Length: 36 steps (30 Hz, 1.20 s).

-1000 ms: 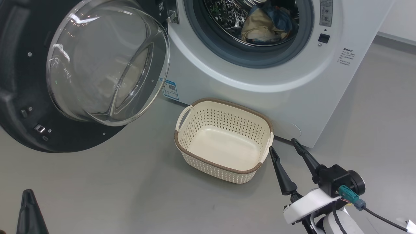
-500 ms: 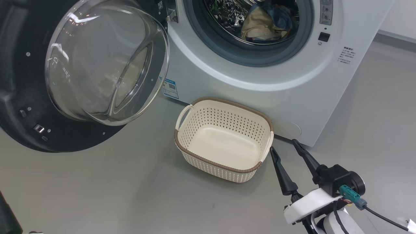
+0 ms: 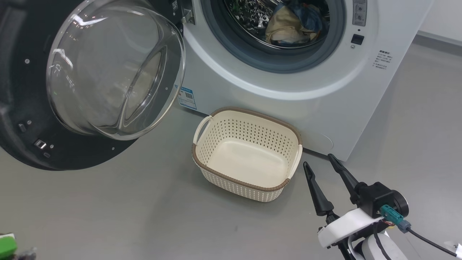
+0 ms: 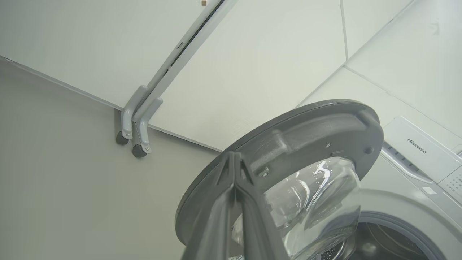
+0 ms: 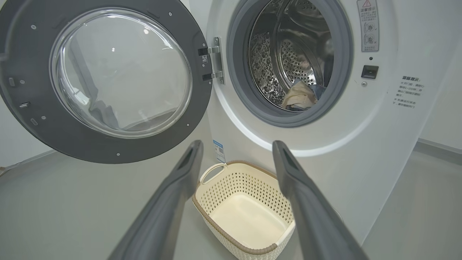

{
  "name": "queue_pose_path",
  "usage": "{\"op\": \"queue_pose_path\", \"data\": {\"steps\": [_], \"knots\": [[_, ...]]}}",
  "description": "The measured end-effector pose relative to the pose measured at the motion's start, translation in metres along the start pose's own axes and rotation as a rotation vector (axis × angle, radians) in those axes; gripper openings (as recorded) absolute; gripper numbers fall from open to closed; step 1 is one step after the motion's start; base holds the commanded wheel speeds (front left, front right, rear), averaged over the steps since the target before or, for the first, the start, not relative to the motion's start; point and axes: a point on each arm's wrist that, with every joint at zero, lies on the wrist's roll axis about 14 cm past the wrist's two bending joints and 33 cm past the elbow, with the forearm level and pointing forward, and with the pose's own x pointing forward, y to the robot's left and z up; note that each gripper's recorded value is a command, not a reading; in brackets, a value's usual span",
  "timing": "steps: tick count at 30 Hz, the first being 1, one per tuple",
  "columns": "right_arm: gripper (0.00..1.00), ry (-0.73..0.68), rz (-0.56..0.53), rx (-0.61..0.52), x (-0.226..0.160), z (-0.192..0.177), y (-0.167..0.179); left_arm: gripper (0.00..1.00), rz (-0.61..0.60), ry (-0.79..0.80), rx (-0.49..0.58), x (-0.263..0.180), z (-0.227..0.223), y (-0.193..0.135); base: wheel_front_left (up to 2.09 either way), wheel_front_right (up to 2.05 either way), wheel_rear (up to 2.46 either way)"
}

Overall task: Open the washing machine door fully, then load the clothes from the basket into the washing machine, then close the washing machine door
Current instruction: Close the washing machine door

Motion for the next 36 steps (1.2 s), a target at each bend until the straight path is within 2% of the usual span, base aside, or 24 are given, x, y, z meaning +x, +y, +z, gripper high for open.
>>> {"op": "queue_pose_path", "data": {"steps": [7,18,21,25,28,36], "knots": [[1.0,0.002,-0.004,0.007,-0.001,-0.001,-0.003,0.0,-0.036,-0.044,-0.061,0.029,0.023,-0.013,0.0,0.0,0.0],[1.0,0.02,-0.025,0.023,-0.004,-0.01,-0.014,0.0,-0.029,-0.052,-0.237,0.071,0.039,-0.023,0.0,0.0,0.0],[1.0,0.025,-0.035,0.025,-0.006,-0.013,-0.019,0.0,-0.016,-0.046,-0.303,0.083,0.036,-0.025,0.0,0.0,0.0],[1.0,0.035,-0.048,0.026,-0.008,-0.016,-0.027,0.0,0.034,-0.018,-0.324,0.094,0.03,-0.016,0.0,0.0,0.0],[1.0,0.038,-0.058,0.018,-0.008,-0.017,-0.034,0.0,0.077,0.002,-0.384,0.101,0.021,-0.01,0.0,0.0,0.0],[1.0,0.054,-0.096,0.025,-0.012,-0.023,-0.052,0.0,0.108,0.033,-0.516,0.123,0.004,-0.018,0.0,0.0,0.0]]}}
